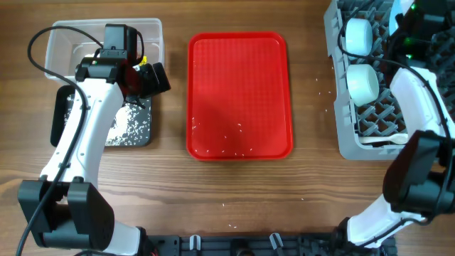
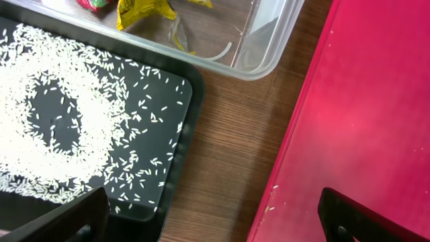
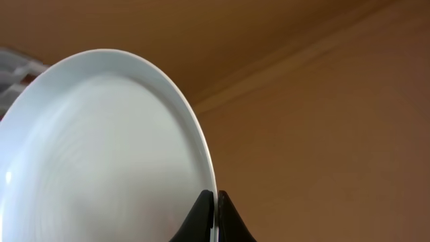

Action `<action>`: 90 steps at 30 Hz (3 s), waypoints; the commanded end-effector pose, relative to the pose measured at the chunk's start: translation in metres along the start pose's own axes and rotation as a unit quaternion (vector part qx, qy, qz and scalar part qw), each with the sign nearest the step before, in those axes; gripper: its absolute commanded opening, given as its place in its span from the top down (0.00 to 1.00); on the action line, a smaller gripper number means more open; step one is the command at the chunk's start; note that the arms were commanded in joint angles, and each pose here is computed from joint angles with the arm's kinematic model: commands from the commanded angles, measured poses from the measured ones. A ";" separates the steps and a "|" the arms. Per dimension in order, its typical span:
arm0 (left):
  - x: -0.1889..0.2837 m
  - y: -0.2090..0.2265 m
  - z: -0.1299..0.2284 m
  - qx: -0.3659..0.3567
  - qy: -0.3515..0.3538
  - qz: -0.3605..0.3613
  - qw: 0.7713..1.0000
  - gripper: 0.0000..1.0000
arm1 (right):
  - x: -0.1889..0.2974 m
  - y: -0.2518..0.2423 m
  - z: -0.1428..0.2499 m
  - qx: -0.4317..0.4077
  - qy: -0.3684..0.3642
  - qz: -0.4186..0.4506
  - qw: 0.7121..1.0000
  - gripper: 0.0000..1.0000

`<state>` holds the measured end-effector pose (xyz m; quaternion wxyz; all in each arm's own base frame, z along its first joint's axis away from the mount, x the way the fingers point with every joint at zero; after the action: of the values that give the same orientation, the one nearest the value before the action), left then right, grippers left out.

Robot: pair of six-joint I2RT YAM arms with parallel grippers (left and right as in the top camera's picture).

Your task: Sort waste into correct bins and load items into the dishwasher rack

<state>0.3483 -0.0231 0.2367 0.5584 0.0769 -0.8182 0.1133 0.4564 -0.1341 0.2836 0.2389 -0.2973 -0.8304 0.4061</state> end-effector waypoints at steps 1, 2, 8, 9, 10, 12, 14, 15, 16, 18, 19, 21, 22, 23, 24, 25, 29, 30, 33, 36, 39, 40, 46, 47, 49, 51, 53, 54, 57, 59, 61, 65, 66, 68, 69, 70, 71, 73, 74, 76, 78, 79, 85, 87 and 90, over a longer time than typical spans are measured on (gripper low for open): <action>-0.002 0.002 -0.001 0.007 0.003 -0.003 1.000 0.00 | -0.009 0.012 0.002 0.015 -0.004 -0.010 1.000 0.95; -0.002 0.002 -0.001 0.007 0.003 -0.003 1.000 0.00 | -0.010 0.013 0.003 0.016 -0.002 -0.011 1.000 0.96; -0.002 0.002 -0.001 0.007 0.003 -0.003 1.000 0.00 | -0.011 0.016 0.003 0.012 -0.004 -0.016 1.000 0.35; -0.002 0.002 -0.001 0.007 0.003 -0.003 1.000 0.00 | -0.011 0.017 0.003 -0.006 -0.007 -0.019 1.000 0.22; -0.002 0.002 -0.001 0.007 0.003 -0.003 1.000 0.00 | -0.011 0.017 0.003 -0.023 -0.008 -0.022 0.999 0.12; -0.002 0.002 -0.001 0.007 0.003 -0.003 1.000 0.00 | -0.011 0.020 0.005 -0.056 0.000 -0.029 0.998 0.00; -0.002 0.002 -0.001 0.007 0.003 -0.003 1.000 0.00 | -0.011 0.022 0.007 -0.077 0.008 -0.036 0.996 0.01; -0.002 0.002 -0.001 0.007 0.003 -0.003 1.000 0.00 | -0.011 0.023 0.008 -0.094 0.012 -0.039 0.995 0.00; -0.002 0.002 -0.001 0.007 0.003 -0.003 1.000 0.00 | -0.010 0.023 0.008 -0.109 0.014 -0.038 0.993 0.00; -0.002 0.002 -0.001 0.007 0.003 -0.003 1.000 0.00 | -0.008 0.020 0.007 -0.151 0.017 -0.036 0.988 0.00; -0.002 0.002 -0.001 0.007 0.003 -0.003 1.000 0.00 | -0.005 0.015 0.004 -0.178 0.015 -0.035 0.983 0.00; -0.002 0.002 -0.001 0.007 0.003 -0.003 1.000 0.00 | 0.010 0.001 -0.008 -0.250 0.001 -0.035 0.968 0.00; -0.002 0.002 -0.001 0.007 0.003 -0.003 1.000 0.00 | 0.019 -0.002 -0.015 -0.275 -0.009 -0.049 0.960 0.00; -0.002 0.002 -0.001 0.007 0.003 -0.003 1.000 0.00 | 0.029 -0.005 -0.023 -0.296 -0.021 -0.070 0.952 0.00; -0.002 0.002 -0.001 0.007 0.003 -0.003 1.000 0.00 | 0.041 -0.009 -0.032 -0.318 -0.035 -0.097 0.942 0.00; -0.002 0.002 -0.001 0.007 0.003 -0.003 1.000 0.00 | 0.061 -0.012 -0.045 -0.354 -0.054 -0.141 0.923 0.01; -0.002 0.002 -0.001 0.007 0.003 -0.003 1.000 0.00 | 0.133 -0.002 -0.083 -0.418 -0.090 -0.351 0.833 0.00; -0.002 0.002 -0.001 0.007 0.003 -0.003 1.000 0.00 | 0.151 0.007 -0.090 -0.418 -0.086 -0.407 0.808 0.00; -0.002 0.002 -0.001 0.007 0.003 -0.003 1.000 0.00 | 0.200 0.045 -0.100 -0.412 -0.021 -0.543 0.731 0.00; -0.002 0.002 -0.001 0.007 0.003 -0.003 1.000 0.00 | 0.239 0.069 -0.101 -0.444 0.091 -0.610 0.650 0.00; -0.002 0.002 -0.001 0.007 0.003 -0.003 1.000 0.00 | 0.267 0.083 -0.102 -0.510 0.216 -0.611 0.566 0.00; -0.002 0.002 -0.001 0.007 0.003 -0.003 1.000 0.00 | 0.273 0.086 -0.103 -0.537 0.258 -0.601 0.532 0.00; -0.002 0.002 -0.001 0.007 0.003 -0.003 1.000 0.00 | 0.283 0.095 -0.086 -0.548 0.363 -0.561 0.505 0.00; -0.002 0.002 -0.001 0.007 0.003 -0.003 1.000 0.00 | 0.285 0.098 -0.076 -0.518 0.375 -0.558 0.529 0.00; -0.002 0.002 -0.001 0.007 0.003 -0.003 1.000 0.00 | 0.292 0.102 -0.050 -0.417 0.393 -0.566 0.592 0.00; -0.002 0.002 -0.001 0.007 0.003 -0.003 1.000 0.00 | 0.298 0.102 -0.032 -0.336 0.400 -0.578 0.627 0.00; -0.002 0.002 -0.001 0.007 0.003 -0.003 1.000 0.00 | 0.301 0.100 -0.020 -0.268 0.379 -0.591 0.659 0.00; -0.002 0.002 -0.001 0.007 0.003 -0.003 1.000 0.00 | 0.304 0.098 -0.018 -0.237 0.349 -0.604 0.676 0.00; -0.002 0.002 -0.001 0.007 0.003 -0.003 1.000 0.00 | 0.321 0.082 -0.018 -0.154 0.178 -0.657 0.717 0.00; -0.002 0.002 -0.001 0.007 0.003 -0.003 1.000 0.00 | 0.327 0.068 -0.016 -0.140 0.055 -0.665 0.731 0.00; -0.002 0.002 -0.001 0.007 0.003 -0.003 1.000 0.00 | 0.332 0.050 -0.008 -0.147 -0.066 -0.649 0.743 0.00; -0.002 0.002 -0.001 0.007 0.003 -0.003 1.000 0.00 | 0.330 0.022 0.038 -0.246 -0.180 -0.583 0.753 0.00; -0.002 0.002 -0.001 0.007 0.003 -0.003 1.000 0.00 | 0.329 0.021 0.049 -0.266 -0.188 -0.570 0.754 0.00; -0.002 0.002 -0.001 0.007 0.003 -0.003 1.000 0.00 | 0.326 0.022 0.076 -0.303 -0.210 -0.538 0.758 0.00; -0.002 0.002 -0.001 0.007 0.003 -0.003 1.000 0.00 | 0.325 0.024 0.089 -0.315 -0.215 -0.525 0.761 0.00; -0.002 0.002 -0.001 0.007 0.003 -0.003 1.000 0.00 | 0.325 0.026 0.103 -0.322 -0.217 -0.514 0.765 0.00; -0.002 0.002 -0.001 0.007 0.003 -0.003 1.000 0.00 | 0.325 0.028 0.111 -0.326 -0.216 -0.508 0.767 0.00; -0.002 0.002 -0.001 0.007 0.003 -0.003 1.000 0.00 | 0.324 0.034 0.128 -0.335 -0.219 -0.493 0.773 0.00; -0.002 0.002 -0.001 0.007 0.003 -0.003 1.000 0.00 | 0.324 0.037 0.135 -0.339 -0.221 -0.485 0.775 0.00; -0.002 0.002 -0.001 0.007 0.003 -0.003 1.000 0.00 | 0.321 0.046 0.148 -0.345 -0.223 -0.473 0.780 0.00; -0.002 0.002 -0.001 0.007 0.003 -0.003 1.000 0.00 | 0.318 0.057 0.159 -0.350 -0.225 -0.464 0.782 0.00; -0.002 0.002 -0.001 0.007 0.003 -0.003 1.000 0.00 | 0.317 0.063 0.164 -0.353 -0.228 -0.461 0.782 0.00; -0.002 0.002 -0.001 0.007 0.003 -0.003 1.000 0.00 | 0.317 0.073 0.173 -0.375 -0.272 -0.443 0.767 0.00; -0.002 0.002 -0.001 0.007 0.003 -0.003 1.000 0.00 | 0.317 0.069 0.173 -0.380 -0.283 -0.429 0.769 0.00; -0.002 0.002 -0.001 0.007 0.003 -0.003 1.000 0.00 | 0.316 0.069 0.174 -0.384 -0.281 -0.421 0.772 0.00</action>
<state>0.3483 -0.0231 0.2365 0.5587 0.0770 -0.8180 0.1132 0.1423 0.0276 0.1781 0.0190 0.1591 -0.9870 -0.0150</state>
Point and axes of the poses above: each gripper's point midway between its finger pads, its own x axis back along the fingers, its own y axis along the line the jaws close on, z = x × y, the point moved 10 cm from there along x, back along the fingers, and after that the axes turned 4 degrees about -x, right-handed, at the moved point
